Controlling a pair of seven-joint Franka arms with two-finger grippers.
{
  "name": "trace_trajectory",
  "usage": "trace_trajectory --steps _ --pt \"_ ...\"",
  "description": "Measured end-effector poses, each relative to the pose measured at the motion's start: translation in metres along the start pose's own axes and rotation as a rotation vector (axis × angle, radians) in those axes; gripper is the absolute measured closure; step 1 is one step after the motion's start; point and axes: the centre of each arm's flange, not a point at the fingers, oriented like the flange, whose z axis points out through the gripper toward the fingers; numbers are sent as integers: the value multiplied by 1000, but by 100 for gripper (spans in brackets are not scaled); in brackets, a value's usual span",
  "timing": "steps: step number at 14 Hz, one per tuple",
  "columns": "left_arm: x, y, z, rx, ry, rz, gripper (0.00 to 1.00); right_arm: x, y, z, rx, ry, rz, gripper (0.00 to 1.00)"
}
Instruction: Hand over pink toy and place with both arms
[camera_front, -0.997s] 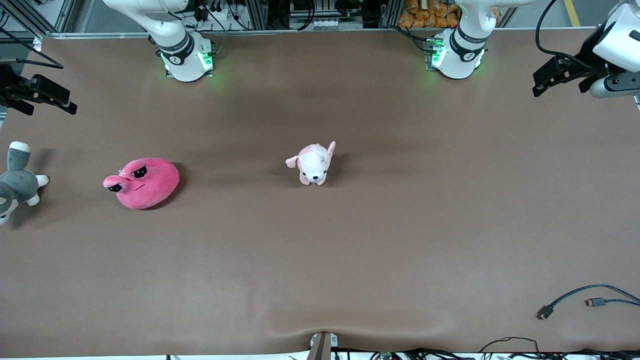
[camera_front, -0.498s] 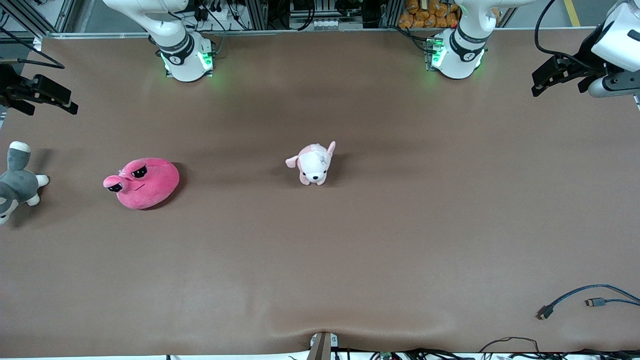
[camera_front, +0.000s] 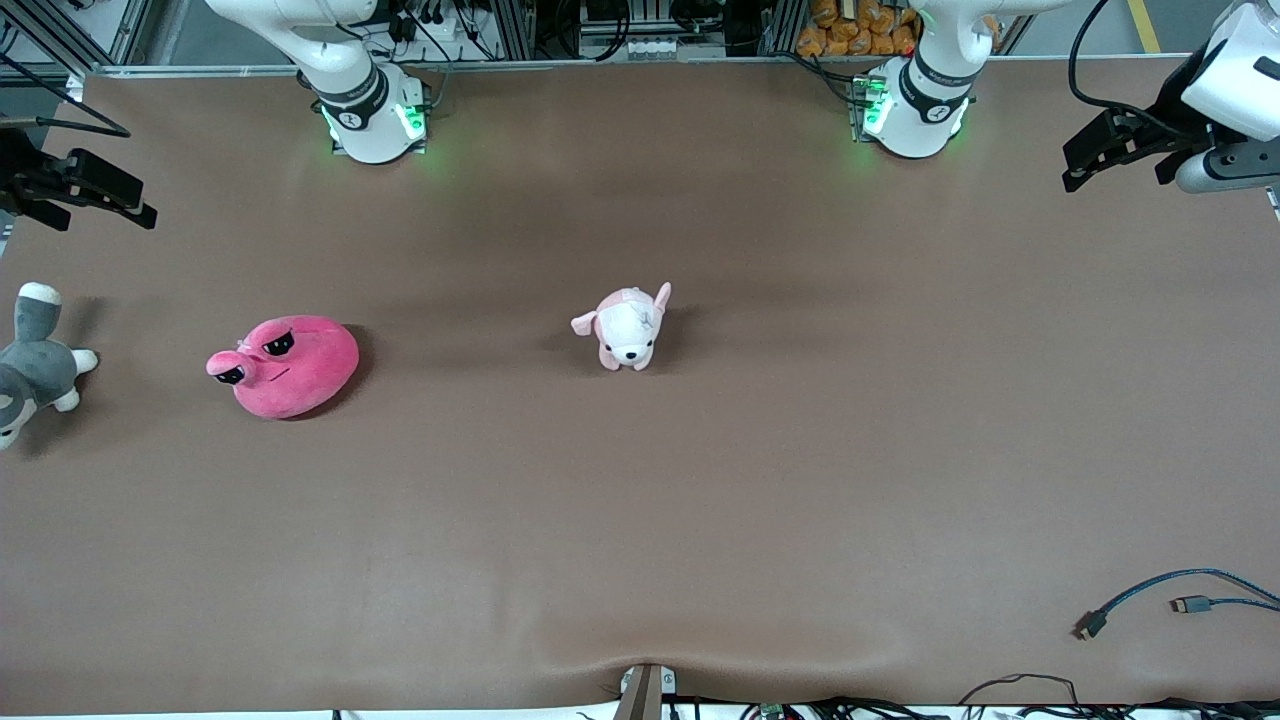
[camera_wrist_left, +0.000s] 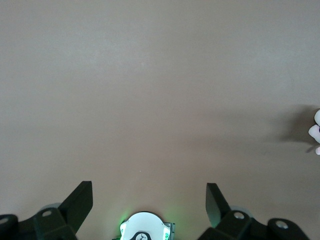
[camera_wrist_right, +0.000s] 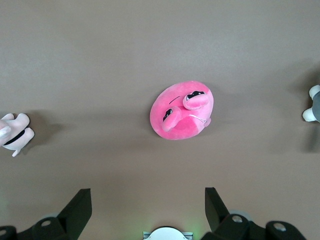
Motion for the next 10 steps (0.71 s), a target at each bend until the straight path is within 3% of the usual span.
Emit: trace_trajectory --steps 10 --pt "0 -4 -9 -4 14 -4 0 0 0 0 0 -2 0 0"
